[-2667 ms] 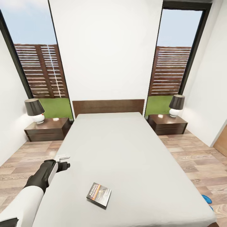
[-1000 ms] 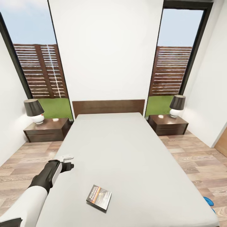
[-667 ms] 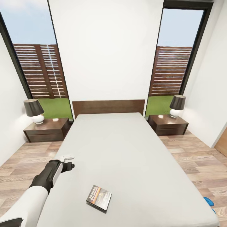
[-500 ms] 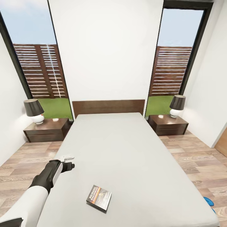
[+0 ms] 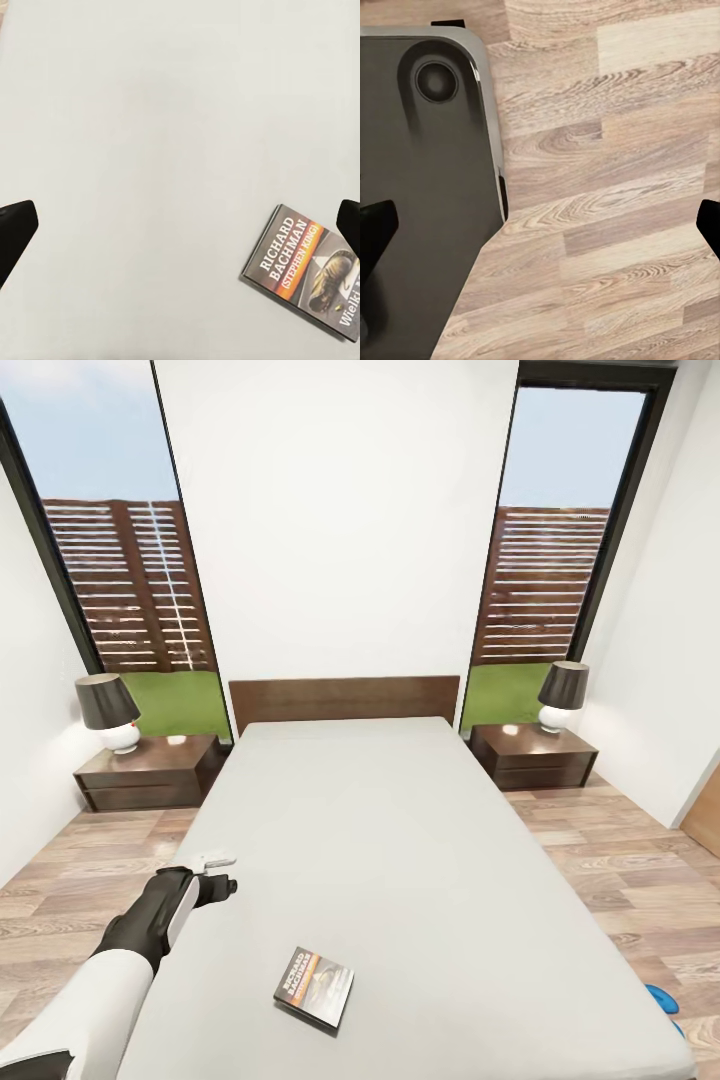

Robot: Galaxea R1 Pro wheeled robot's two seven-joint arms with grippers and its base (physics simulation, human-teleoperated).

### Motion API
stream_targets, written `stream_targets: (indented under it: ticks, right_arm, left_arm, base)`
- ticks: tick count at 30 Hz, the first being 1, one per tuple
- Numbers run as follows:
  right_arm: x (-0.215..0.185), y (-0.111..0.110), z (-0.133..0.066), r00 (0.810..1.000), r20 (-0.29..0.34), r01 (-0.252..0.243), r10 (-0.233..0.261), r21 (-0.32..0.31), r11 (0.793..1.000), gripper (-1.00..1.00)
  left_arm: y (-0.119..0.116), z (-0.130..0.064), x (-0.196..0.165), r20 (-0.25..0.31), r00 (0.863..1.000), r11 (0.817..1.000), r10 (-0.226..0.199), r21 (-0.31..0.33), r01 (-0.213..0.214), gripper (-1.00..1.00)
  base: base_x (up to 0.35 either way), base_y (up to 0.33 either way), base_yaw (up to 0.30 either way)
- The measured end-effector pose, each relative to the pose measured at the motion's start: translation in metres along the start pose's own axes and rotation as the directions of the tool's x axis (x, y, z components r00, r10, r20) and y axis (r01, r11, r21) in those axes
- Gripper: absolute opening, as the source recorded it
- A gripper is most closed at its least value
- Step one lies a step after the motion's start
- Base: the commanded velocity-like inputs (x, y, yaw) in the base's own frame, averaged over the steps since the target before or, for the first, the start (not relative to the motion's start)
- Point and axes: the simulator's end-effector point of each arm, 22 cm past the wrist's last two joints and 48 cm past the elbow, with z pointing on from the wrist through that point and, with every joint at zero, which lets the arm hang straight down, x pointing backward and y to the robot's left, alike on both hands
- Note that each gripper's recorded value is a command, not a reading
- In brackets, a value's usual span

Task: In the bedroom, move the book from the bed onto either nightstand, and place the two sandals side by side next to the bed.

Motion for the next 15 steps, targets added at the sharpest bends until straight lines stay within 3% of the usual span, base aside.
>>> stream_targets:
  ticks: [7, 15]
  right_arm:
    - [0.0005, 0.0, 0.0001, 1.0, -0.001, 0.0, 0.0, 0.0, 1.0, 1.0]
    - [0.0019, -0.0003, 0.0003, 1.0, -0.004, 0.002, -0.002, 0.001, 1.0, 1.0]
  left_arm:
    - [-0.0002, 0.0008, 0.001, -0.002, 1.0, 1.0, 0.0, 0.0, 0.0, 1.0]
    - [-0.0002, 0.003, 0.0031, -0.006, 1.0, 1.0, 0.001, -0.001, -0.001, 1.0]
  base:
    - [0.0, 0.0, 0.089]
    - [0.0, 0.0, 0.176]
